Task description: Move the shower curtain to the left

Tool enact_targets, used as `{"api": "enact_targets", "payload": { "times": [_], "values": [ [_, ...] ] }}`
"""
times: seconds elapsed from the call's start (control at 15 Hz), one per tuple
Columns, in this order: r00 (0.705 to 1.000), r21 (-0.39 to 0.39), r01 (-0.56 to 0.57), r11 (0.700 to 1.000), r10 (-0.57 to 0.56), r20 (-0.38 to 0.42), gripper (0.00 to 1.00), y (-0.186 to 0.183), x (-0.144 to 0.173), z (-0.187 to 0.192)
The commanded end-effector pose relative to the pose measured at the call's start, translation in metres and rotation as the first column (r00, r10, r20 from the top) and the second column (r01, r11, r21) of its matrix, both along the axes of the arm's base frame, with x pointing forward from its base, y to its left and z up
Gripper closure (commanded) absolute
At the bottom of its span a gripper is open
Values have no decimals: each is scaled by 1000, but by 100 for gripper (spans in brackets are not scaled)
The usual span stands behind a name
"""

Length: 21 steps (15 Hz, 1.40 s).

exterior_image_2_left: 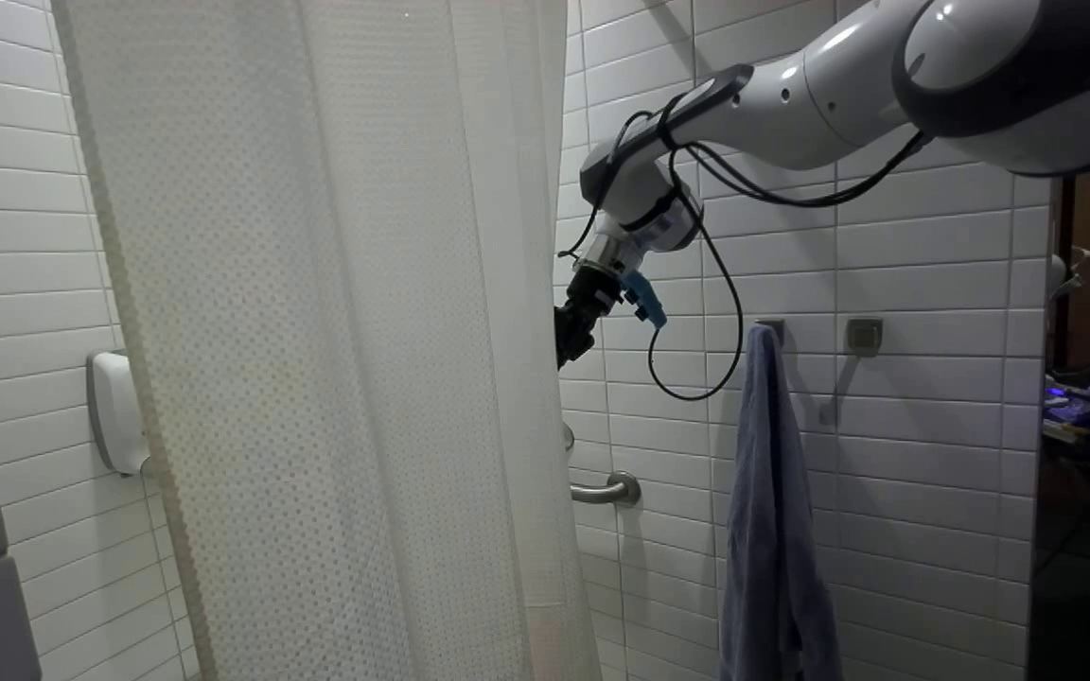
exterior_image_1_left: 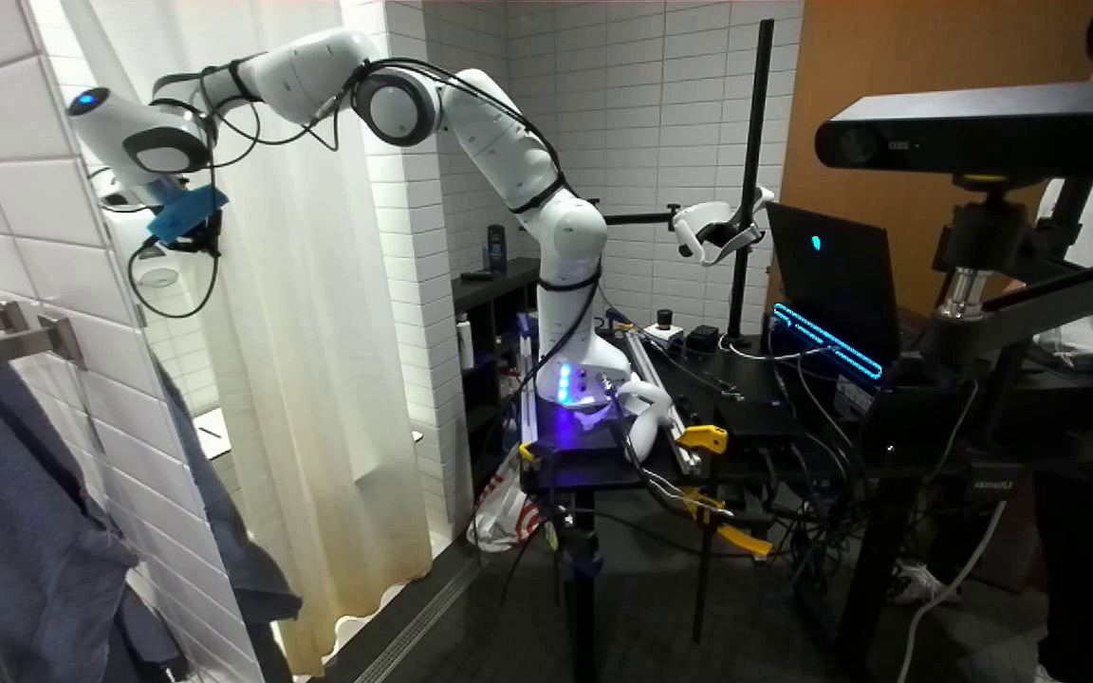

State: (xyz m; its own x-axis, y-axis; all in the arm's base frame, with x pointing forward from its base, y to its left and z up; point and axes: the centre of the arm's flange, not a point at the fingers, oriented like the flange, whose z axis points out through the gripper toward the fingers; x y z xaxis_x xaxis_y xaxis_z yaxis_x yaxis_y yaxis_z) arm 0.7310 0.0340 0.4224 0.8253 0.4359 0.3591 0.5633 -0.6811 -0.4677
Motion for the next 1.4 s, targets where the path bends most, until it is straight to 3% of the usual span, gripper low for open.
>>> {"api": "enact_targets", "payload": {
  "times": [0.0,0.6,1.33],
  "values": [
    [1000,6,-14,1000,14,0,100,6,-4,-3],
    [992,99,-121,988,124,-25,100,68,-21,-8],
    [958,189,-258,947,276,-77,100,131,-47,-16]
  ]
}}
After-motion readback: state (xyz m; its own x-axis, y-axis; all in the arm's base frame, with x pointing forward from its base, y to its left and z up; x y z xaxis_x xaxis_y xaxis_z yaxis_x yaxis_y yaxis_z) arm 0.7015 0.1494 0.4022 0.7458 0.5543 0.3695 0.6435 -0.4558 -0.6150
